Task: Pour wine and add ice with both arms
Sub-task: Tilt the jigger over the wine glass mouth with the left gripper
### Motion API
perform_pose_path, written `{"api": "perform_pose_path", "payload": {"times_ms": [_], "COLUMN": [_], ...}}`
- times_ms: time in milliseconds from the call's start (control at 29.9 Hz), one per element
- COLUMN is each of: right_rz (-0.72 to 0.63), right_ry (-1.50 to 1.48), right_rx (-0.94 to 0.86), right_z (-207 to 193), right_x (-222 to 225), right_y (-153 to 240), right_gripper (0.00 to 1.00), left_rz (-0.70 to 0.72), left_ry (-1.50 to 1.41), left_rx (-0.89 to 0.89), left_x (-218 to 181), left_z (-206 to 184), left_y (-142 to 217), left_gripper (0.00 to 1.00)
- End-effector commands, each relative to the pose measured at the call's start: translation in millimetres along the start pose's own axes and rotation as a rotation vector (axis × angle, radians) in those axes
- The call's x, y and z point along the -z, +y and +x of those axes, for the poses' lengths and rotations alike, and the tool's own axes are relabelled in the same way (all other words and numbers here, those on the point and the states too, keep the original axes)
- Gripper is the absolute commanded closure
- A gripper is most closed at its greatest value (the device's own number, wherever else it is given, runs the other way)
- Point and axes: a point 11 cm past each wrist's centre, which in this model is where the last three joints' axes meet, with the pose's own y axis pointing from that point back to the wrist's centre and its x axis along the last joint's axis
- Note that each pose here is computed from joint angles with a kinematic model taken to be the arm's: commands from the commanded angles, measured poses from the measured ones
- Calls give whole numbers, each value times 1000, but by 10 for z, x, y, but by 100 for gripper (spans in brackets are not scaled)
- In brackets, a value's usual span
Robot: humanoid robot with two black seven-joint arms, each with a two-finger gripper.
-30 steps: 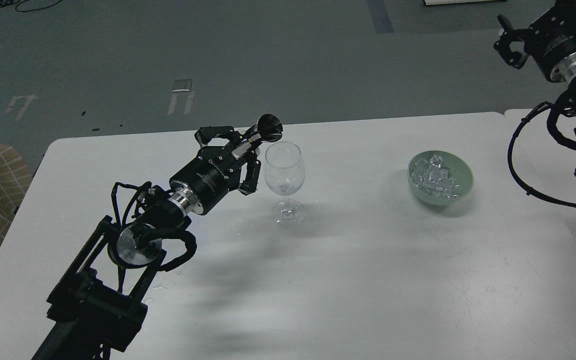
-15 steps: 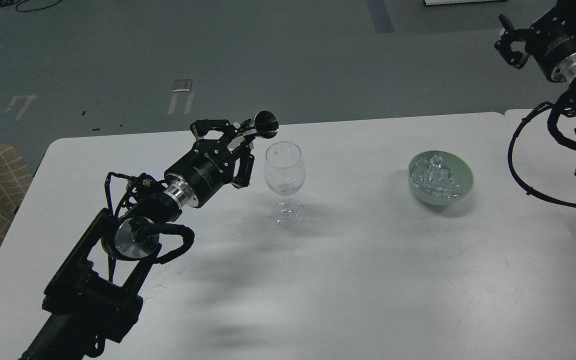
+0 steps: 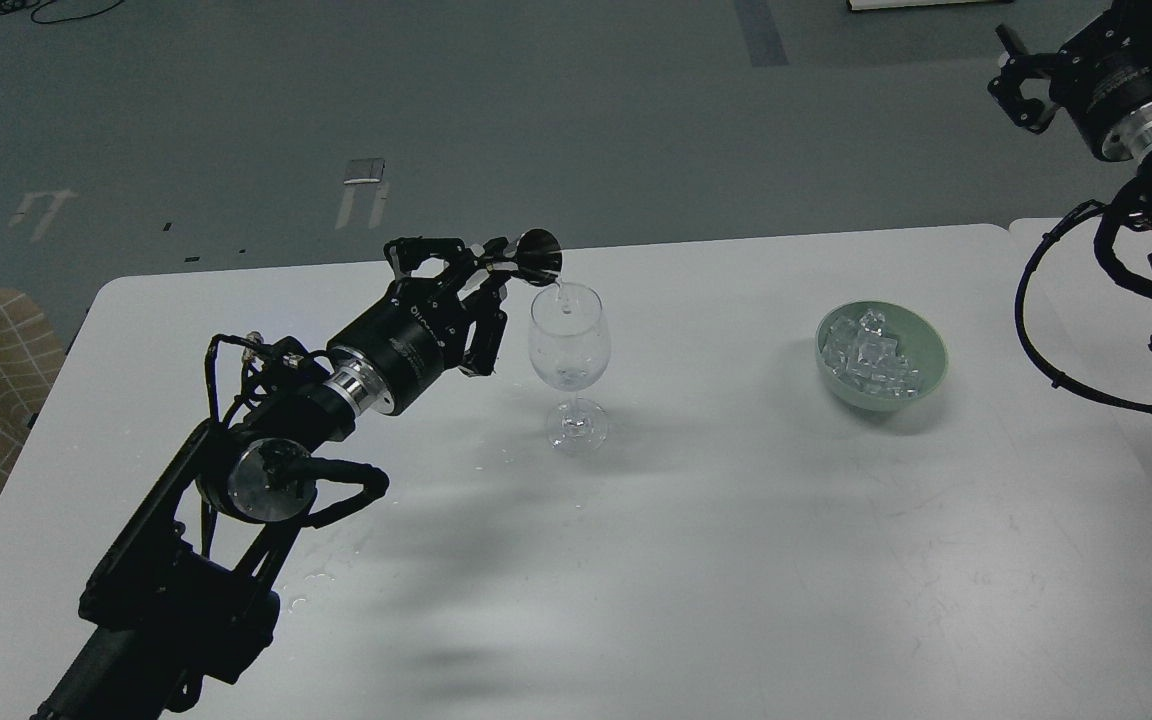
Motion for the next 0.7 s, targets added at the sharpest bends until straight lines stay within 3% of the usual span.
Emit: {"api": "perform_pose_path", "payload": {"times_ms": [0,669], "right_rz": [5,17], "right_ry": [8,20], "right_rx": [-4,15], "right_z": [28,-16], "right_x": [48,113], "right_y": [13,14], "right_gripper": [0,0], "left_rz": [-2,1], "left_ry": [-22,-184], "left_rx": [-1,7], "left_x": [-8,-41], "left_z": [10,27], "left_y": [4,1], "left_gripper": [100,100]}}
